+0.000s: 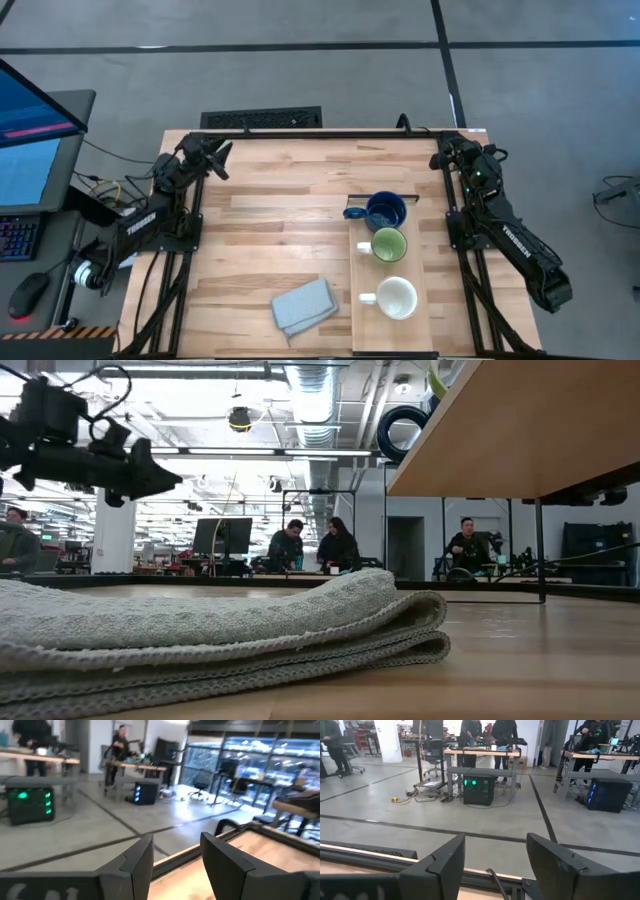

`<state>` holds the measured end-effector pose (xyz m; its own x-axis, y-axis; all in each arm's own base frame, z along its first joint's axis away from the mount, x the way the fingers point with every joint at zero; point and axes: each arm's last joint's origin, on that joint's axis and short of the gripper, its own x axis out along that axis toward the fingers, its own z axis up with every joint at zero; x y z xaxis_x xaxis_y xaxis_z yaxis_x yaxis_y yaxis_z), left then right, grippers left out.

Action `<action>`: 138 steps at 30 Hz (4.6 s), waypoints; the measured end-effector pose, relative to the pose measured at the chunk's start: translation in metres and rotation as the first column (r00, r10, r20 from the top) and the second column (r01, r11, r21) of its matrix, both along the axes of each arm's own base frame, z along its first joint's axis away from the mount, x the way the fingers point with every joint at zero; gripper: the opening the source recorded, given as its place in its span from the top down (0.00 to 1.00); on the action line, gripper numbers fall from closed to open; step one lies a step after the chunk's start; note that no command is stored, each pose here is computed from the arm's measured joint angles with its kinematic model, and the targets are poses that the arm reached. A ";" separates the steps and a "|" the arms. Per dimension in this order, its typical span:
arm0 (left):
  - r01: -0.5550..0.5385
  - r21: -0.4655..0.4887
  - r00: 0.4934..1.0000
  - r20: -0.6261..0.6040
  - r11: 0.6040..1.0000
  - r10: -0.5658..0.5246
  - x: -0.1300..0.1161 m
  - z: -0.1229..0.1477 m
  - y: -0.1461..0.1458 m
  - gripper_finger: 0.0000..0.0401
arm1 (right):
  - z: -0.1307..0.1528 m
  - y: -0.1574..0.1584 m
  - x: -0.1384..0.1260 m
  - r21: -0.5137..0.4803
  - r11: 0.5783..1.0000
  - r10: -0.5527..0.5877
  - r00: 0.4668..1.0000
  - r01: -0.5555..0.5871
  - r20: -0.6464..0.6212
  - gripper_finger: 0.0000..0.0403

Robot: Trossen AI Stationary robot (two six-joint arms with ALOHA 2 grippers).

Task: Stack small to large cups/mugs on shelf
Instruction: Return to Home Position

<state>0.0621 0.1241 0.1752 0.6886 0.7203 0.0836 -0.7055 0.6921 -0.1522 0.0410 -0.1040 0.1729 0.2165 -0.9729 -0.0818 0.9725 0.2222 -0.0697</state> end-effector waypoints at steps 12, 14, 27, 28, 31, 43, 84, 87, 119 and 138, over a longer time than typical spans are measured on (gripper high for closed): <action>-0.057 -0.025 0.998 -0.021 0.998 0.056 -0.010 -0.001 -0.029 0.62 | 0.010 0.011 0.006 -0.098 0.991 0.098 0.993 -0.091 0.064 0.42; -0.075 -0.032 0.997 -0.030 0.997 0.074 -0.011 -0.003 -0.033 0.62 | 0.013 0.015 0.005 -0.137 0.986 0.104 0.992 -0.094 0.070 0.42; -0.069 -0.035 0.998 -0.008 0.997 0.069 -0.013 -0.002 -0.041 0.62 | 0.012 0.023 0.005 -0.171 0.980 0.120 0.990 -0.105 0.074 0.42; -0.061 -0.035 0.998 -0.008 0.998 0.061 -0.012 -0.002 -0.041 0.62 | 0.012 0.022 0.005 -0.188 0.977 0.118 0.990 -0.102 0.075 0.42; -0.048 -0.037 0.999 -0.009 0.998 0.048 -0.011 -0.002 -0.042 0.62 | 0.009 0.021 0.006 -0.230 0.968 0.123 0.988 -0.100 0.089 0.42; -0.046 -0.041 0.999 -0.015 0.998 0.046 -0.011 -0.003 -0.042 0.62 | 0.004 0.021 0.007 -0.190 0.976 0.122 0.990 -0.107 0.066 0.42; -0.046 -0.040 0.999 -0.015 0.998 0.046 -0.011 -0.003 -0.042 0.62 | 0.000 0.020 0.007 -0.154 0.982 0.121 0.992 -0.112 0.047 0.42; -0.046 -0.040 0.999 -0.015 0.998 0.046 -0.011 -0.003 -0.042 0.62 | 0.000 0.020 0.007 -0.154 0.982 0.121 0.992 -0.112 0.047 0.42; -0.047 -0.040 0.999 -0.015 0.998 0.046 -0.011 -0.003 -0.042 0.62 | 0.000 0.020 0.007 -0.154 0.982 0.121 0.992 -0.112 0.047 0.42; -0.047 -0.040 0.999 -0.015 0.998 0.046 -0.011 -0.003 -0.042 0.62 | 0.000 0.020 0.007 -0.153 0.982 0.120 0.992 -0.112 0.047 0.42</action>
